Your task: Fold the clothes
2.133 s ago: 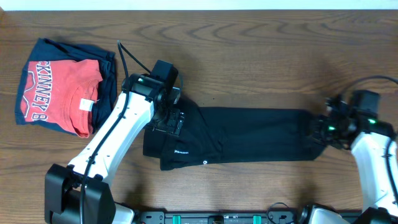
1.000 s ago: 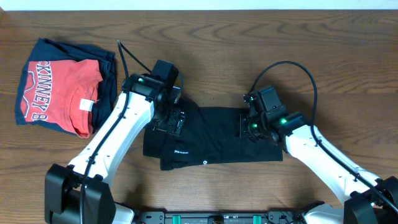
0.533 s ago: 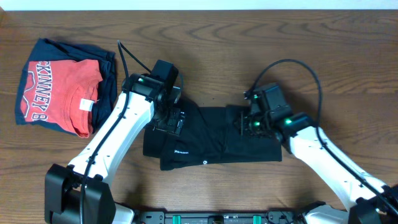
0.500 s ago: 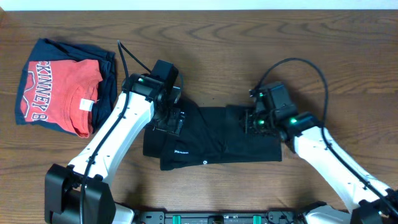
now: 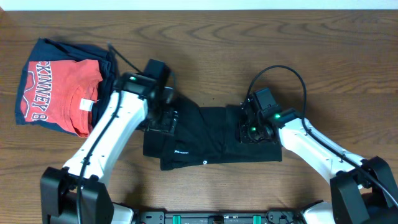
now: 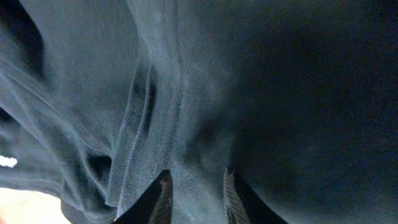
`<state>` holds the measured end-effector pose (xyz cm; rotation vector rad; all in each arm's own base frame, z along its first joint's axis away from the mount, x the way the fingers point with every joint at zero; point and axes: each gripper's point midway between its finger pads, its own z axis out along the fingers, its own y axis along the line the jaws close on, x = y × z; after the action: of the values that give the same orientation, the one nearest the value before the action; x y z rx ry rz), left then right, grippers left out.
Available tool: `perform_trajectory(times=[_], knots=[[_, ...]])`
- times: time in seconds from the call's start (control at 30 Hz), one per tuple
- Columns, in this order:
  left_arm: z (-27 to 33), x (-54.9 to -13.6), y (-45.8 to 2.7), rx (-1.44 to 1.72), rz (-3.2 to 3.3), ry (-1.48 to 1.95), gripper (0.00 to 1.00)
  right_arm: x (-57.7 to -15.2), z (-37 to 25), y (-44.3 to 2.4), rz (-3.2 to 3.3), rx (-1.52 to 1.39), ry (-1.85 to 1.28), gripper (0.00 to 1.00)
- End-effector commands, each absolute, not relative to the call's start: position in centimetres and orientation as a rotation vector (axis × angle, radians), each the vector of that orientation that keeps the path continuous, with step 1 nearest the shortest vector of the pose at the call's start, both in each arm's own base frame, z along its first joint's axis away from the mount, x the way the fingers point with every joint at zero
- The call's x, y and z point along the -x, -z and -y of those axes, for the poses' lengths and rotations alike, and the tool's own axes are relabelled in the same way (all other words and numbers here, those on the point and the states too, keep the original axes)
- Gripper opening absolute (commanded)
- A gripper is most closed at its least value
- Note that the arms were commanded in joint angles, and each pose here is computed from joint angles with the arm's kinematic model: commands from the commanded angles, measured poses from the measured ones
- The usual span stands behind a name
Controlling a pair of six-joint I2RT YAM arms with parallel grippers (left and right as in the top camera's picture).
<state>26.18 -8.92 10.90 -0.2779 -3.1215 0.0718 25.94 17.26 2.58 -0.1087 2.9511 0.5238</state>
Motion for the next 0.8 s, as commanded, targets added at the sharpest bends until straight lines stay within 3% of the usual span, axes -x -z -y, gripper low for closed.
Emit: perform_trajectory(times=[0.0,0.1,0.2,0.47,0.77], knots=[[6.8,-27.5,-11.8,0.077,3.176,-0.11,0.89,-26.0,-17.8,-2.5,-2.953,0.148,-0.537,0.24],[6.9,-28.3,-11.1,0.002,3.172,-0.343,0.99,-26.0,-17.8,-2.5,-2.951,0.15,-0.537,0.23],[7.5,-28.9,-9.9,0.001,3.146,-0.573,0.98,-26.1,-17.8,-2.5,-2.948,0.15,-0.538,0.23],[8.1,-28.4,-5.9,0.158,3.019,-0.769,0.98,-26.1,-17.8,-2.6,-2.945,0.151,-0.54,0.24],[7.8,-28.0,-1.0,0.137,2.906,-0.724,0.98,-26.1,-17.8,-2.6,-2.946,0.152,-0.54,0.25]])
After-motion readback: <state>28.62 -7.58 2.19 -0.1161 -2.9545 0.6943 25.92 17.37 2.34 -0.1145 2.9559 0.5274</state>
